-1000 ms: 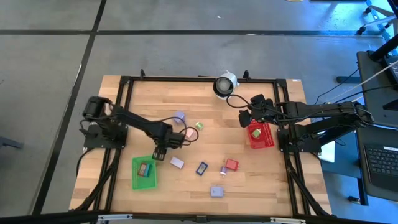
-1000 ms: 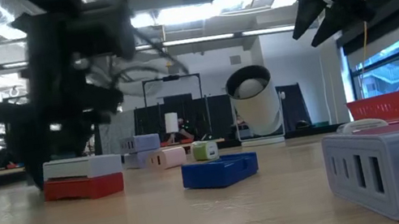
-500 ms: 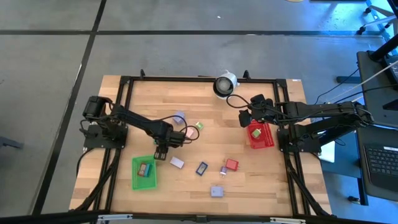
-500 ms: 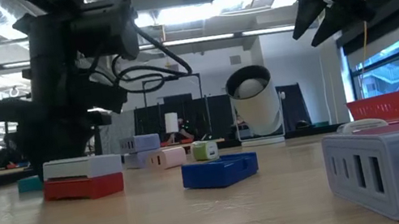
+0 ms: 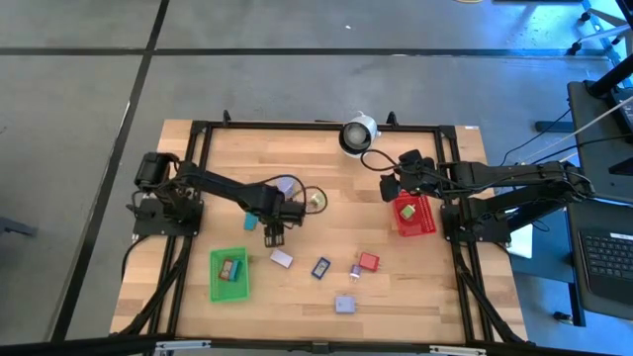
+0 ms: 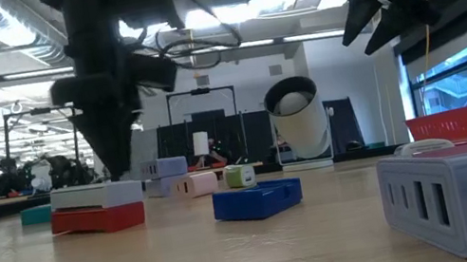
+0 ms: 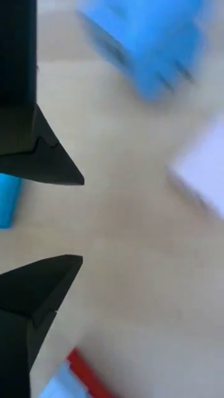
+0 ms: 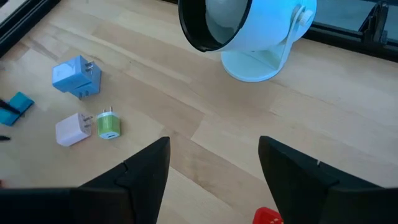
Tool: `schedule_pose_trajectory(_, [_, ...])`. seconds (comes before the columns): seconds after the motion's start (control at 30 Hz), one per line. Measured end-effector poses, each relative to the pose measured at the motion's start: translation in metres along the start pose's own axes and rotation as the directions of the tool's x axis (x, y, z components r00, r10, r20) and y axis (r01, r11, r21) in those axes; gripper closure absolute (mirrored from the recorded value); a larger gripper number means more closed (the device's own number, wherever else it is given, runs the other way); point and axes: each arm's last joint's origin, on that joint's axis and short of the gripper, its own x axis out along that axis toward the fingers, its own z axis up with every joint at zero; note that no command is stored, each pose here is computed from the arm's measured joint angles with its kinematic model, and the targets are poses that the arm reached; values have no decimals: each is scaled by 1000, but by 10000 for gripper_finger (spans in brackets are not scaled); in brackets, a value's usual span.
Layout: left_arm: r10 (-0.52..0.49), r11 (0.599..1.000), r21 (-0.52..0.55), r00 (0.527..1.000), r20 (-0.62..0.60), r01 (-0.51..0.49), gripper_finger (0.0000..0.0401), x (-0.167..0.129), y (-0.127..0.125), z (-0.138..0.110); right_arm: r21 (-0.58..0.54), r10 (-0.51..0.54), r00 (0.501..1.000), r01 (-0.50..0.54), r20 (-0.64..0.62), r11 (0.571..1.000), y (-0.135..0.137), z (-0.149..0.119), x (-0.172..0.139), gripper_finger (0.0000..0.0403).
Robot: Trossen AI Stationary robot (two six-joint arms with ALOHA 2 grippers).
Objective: Pick & Place Office items
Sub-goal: Put the light blue digital clock into the green bin
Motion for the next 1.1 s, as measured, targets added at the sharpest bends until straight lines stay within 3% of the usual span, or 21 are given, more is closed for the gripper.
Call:
schedule_pose_trajectory(0.07, [33, 990, -134, 996, -78, -43, 198, -3, 7, -5, 15, 1, 1000, -1, -2, 1000, 0, 0, 0, 156])
schedule_pose_trajectory(0.2, [69, 928, -346, 978, -199, -136, 185, -3, 18, -15, 20, 2, 1000, -2, -2, 1000, 0, 0, 0, 156])
schedule_pose_trajectory(0.33, [5, 861, -489, 963, -271, -142, 180, 6, 23, -23, 20, 2, 1000, -2, -2, 1000, 0, 0, 0, 156])
schedule_pose_trajectory(0.6, [-26, 754, -625, 942, -334, -201, 186, 26, 29, -38, 20, 1, 1000, -1, -2, 1000, 0, 0, 0, 156])
schedule_pose_trajectory(0.87, [-45, 726, -663, 950, -309, -181, 188, 27, 29, -39, 15, 1, 1000, -1, -1, 1000, 0, 0, 0, 156])
schedule_pose_trajectory(1.1, [-69, 671, -730, 970, -235, -130, 195, 11, 33, -41, 49, -1, 1000, 1, 0, 999, 0, 0, 0, 156])
